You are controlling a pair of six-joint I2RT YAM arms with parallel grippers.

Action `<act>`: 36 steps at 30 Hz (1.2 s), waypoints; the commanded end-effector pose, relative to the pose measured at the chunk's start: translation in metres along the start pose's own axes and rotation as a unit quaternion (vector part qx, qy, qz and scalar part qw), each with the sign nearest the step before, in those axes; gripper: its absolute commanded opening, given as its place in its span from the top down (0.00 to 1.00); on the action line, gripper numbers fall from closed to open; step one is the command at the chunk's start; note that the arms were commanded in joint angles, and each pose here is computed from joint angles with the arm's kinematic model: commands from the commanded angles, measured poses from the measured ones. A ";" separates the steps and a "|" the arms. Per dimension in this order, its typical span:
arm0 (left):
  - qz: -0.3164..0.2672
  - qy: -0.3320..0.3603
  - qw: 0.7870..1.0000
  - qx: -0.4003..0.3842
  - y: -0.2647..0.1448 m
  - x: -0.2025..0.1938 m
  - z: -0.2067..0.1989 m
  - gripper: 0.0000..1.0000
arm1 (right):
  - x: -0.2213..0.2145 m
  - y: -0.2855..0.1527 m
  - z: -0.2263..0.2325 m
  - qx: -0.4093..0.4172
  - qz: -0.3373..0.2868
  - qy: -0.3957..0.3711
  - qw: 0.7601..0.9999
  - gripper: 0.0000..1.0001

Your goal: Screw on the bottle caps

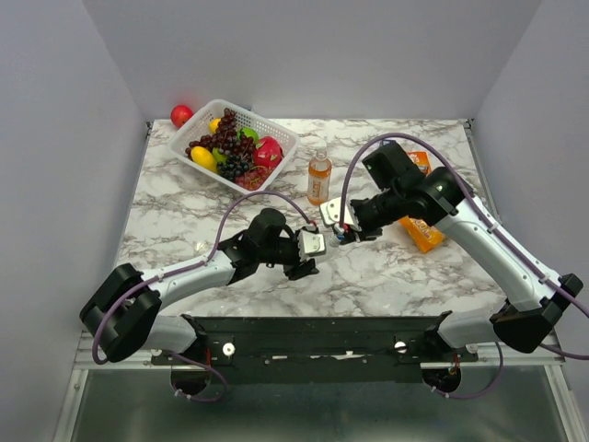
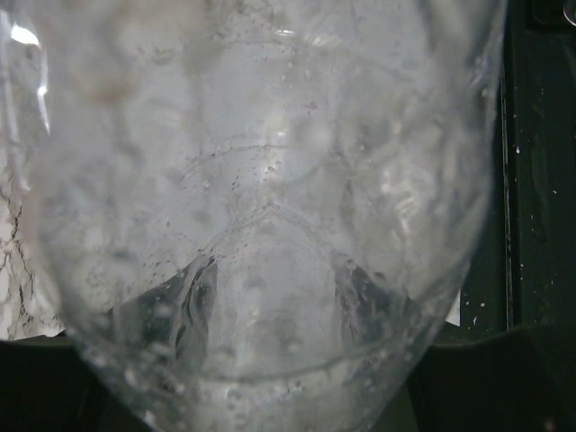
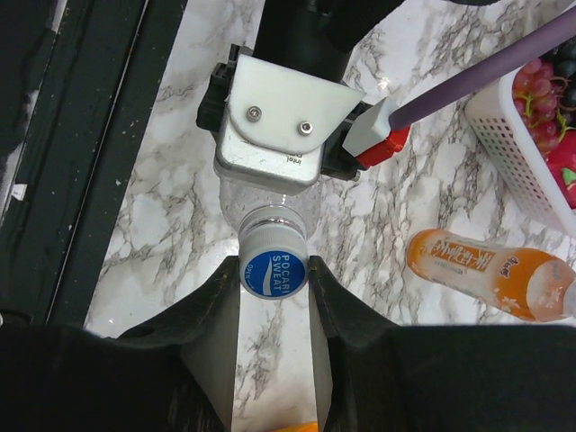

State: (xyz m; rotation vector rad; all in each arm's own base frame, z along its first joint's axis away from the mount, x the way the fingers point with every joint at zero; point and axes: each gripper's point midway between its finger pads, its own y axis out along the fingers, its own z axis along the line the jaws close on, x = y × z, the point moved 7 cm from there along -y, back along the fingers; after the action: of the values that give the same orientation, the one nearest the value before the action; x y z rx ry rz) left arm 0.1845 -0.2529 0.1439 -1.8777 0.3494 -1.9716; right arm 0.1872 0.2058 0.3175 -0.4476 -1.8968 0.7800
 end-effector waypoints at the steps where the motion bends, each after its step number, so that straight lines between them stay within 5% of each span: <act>1: -0.103 0.051 0.993 0.034 -0.002 0.052 0.014 1.00 | 0.000 0.006 0.003 0.024 0.006 0.054 0.998 0.84; 14: -0.158 -0.002 0.983 0.098 -0.002 0.070 0.027 1.00 | 0.003 0.008 -0.018 -0.007 0.039 0.166 0.985 0.84; 23: -0.176 -0.013 0.970 0.168 -0.010 0.073 0.039 1.00 | -0.003 0.030 -0.023 0.058 0.096 0.319 0.941 0.84; 36: -0.221 -0.044 0.954 0.200 -0.021 0.072 0.036 1.00 | 0.010 0.022 -0.042 0.002 0.044 0.362 0.931 0.88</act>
State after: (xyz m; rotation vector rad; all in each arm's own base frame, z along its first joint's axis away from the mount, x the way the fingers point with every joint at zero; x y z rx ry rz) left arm 0.2036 -0.2489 0.1423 -1.9000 -0.1259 -1.7395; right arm 0.2343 0.2373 0.3285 -0.7442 -1.3476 0.5425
